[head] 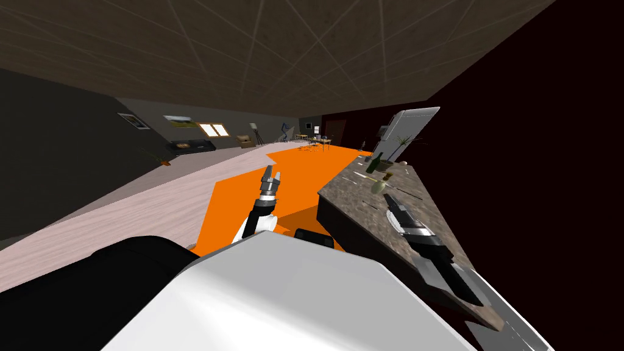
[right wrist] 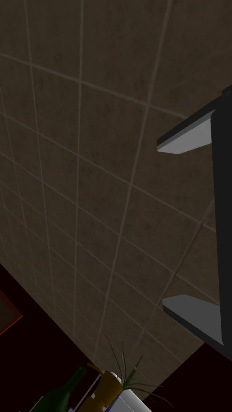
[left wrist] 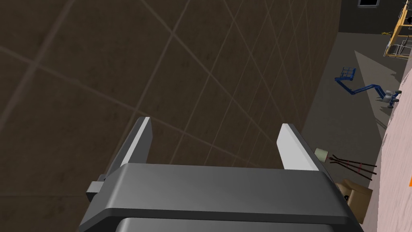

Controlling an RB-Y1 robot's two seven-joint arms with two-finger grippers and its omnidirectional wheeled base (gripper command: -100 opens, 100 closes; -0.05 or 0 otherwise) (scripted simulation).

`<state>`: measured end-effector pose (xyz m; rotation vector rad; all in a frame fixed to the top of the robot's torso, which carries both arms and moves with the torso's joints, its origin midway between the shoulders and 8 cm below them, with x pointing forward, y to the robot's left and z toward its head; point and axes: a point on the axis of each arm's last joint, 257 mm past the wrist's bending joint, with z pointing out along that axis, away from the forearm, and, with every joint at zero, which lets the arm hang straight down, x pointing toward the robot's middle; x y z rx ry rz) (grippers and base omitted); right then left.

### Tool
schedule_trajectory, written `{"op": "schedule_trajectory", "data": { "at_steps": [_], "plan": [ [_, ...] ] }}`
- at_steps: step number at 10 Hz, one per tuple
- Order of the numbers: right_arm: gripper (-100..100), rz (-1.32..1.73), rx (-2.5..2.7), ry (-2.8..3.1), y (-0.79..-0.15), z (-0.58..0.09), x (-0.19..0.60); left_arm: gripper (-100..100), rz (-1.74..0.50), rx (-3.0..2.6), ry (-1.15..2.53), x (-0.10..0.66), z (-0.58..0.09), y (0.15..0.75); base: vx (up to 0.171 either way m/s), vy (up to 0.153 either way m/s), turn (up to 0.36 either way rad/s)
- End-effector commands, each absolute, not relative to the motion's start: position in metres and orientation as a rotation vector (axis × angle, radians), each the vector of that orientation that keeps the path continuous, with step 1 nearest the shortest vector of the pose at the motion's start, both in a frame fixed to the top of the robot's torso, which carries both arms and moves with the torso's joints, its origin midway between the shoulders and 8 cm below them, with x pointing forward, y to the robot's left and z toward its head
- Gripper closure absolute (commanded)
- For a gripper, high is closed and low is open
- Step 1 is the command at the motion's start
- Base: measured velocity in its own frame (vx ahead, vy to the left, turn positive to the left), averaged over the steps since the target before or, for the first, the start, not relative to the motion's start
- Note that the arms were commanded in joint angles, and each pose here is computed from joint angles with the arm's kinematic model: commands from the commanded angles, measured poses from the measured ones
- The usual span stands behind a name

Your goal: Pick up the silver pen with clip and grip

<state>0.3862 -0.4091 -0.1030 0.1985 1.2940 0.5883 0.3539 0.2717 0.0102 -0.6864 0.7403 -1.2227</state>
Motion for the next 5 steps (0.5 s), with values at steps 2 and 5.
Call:
{"op": "schedule_trajectory", "data": {
  "at_steps": [2, 5],
  "plan": [
    [-100, 0.517, 0.144, 1.380, -0.426, -0.124, 0.386, 0, -1.223, -0.686, 0.740, 0.354, 0.010, 0.272, 0.019, 0.030, 0.123],
    [-100, 0.441, 0.065, 1.495, -0.443, -0.154, 0.380, 0, -1.223, -0.686, 0.740, 0.354, 0.010, 0.272, 0.021, 0.045, 0.207]
  ]
}}
